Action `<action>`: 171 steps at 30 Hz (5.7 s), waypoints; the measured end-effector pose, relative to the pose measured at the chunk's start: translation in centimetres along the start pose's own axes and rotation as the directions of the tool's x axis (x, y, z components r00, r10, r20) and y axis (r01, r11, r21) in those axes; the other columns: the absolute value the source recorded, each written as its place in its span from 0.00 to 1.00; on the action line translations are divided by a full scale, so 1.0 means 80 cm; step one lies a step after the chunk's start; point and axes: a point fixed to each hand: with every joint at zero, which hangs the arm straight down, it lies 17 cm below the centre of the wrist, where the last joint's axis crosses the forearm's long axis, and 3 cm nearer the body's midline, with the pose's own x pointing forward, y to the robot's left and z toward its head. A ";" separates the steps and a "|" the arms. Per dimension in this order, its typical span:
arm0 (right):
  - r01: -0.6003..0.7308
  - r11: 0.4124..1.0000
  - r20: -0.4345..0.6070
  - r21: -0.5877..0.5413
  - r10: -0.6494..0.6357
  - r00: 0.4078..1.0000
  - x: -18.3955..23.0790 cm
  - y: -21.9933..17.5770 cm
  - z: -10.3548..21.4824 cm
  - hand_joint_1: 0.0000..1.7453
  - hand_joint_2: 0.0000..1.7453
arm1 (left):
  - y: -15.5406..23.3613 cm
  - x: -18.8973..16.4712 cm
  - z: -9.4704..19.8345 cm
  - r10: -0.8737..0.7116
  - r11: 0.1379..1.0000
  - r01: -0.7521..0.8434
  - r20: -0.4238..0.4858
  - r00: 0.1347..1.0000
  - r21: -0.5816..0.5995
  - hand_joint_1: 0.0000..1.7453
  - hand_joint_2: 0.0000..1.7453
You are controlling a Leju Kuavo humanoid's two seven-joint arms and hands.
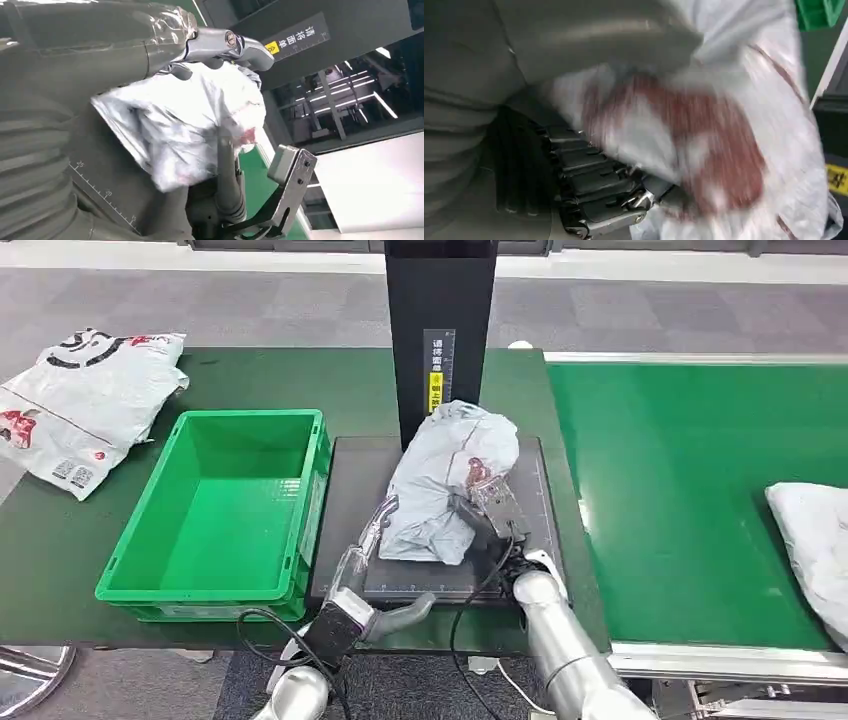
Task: Moved the parcel from conveyor to table for the left to box.
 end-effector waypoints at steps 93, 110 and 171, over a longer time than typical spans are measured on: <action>-0.117 0.993 0.243 -0.011 0.116 0.963 0.110 -0.021 0.158 0.00 1.00 | -0.134 -0.127 -0.079 -0.752 0.476 0.579 0.035 0.659 -0.662 1.00 1.00; -0.088 0.996 0.248 -0.033 0.093 0.964 0.115 -0.029 0.155 0.00 1.00 | -0.187 -0.139 -0.032 -0.725 0.331 0.418 0.055 0.687 -0.846 1.00 1.00; -0.079 0.988 0.197 -0.132 0.104 0.975 0.098 -0.060 0.203 0.00 1.00 | -0.075 0.037 -0.190 -0.685 0.625 0.699 0.187 0.705 -0.347 1.00 1.00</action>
